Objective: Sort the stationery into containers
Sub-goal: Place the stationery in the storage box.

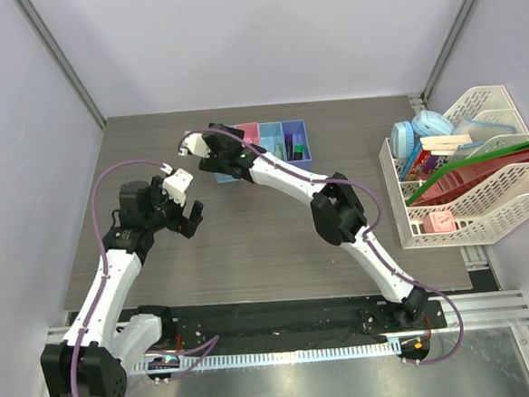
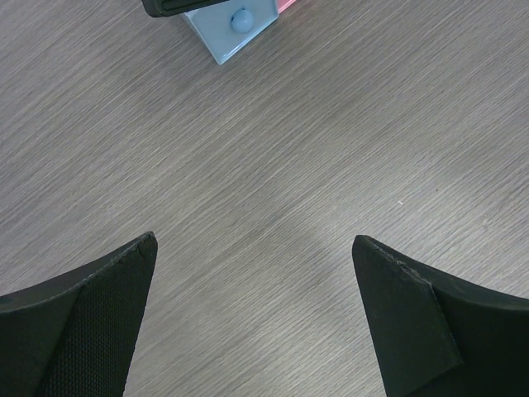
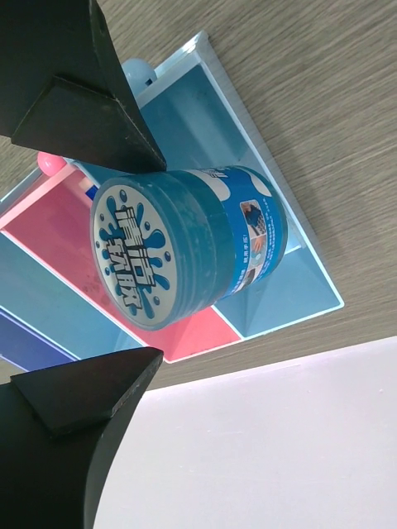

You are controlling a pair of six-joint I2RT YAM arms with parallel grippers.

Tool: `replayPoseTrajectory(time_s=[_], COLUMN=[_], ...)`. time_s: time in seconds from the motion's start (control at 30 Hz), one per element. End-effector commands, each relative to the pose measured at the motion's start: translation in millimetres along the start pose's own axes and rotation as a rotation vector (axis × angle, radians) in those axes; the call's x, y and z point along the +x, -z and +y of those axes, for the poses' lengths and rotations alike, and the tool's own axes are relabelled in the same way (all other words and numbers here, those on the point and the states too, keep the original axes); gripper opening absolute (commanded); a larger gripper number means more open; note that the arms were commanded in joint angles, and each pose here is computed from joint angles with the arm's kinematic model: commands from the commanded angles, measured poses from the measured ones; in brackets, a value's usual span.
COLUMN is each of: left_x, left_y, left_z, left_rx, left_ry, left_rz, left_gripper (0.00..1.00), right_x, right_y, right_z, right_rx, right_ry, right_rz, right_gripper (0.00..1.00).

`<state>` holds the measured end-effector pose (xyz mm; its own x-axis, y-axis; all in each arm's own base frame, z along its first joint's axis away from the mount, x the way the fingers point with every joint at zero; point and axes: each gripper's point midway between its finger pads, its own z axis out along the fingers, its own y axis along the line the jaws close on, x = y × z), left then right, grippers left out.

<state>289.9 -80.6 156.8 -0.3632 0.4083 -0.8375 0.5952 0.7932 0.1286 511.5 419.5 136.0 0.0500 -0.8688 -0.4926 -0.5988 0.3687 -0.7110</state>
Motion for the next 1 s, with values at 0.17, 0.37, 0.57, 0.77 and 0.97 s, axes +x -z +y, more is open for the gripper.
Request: replayPoseTrajectory(time_s=[0.17, 0.37, 0.57, 0.77, 0.97], left_x=[-5, -5, -5, -4, -5], left_y=[-1, -1, -1, -2, -2], left_z=[-1, -1, -1, -1, 1], left_rx=[0.013, 0.02, 0.022, 0.027, 0.021], left_ry=[0.024, 0.031, 0.038, 0.041, 0.042], left_rz=[-0.028, -0.032, -0.033, -0.031, -0.034], left_gripper=[1.0, 1.0, 1.0, 1.0, 1.0], right_x=[-30, -35, -37, -36, -34], right_y=[27, 33, 35, 34, 36], right_z=[-59, -72, -84, -86, -87], right_rx=[0.149, 0.18, 0.215, 0.222, 0.217], right_ry=[-0.04, -0.054, -0.063, -0.067, -0.079], right_rz=[-0.074, -0.091, -0.097, -0.099, -0.096], right_gripper=[0.89, 0.89, 0.89, 0.89, 0.89])
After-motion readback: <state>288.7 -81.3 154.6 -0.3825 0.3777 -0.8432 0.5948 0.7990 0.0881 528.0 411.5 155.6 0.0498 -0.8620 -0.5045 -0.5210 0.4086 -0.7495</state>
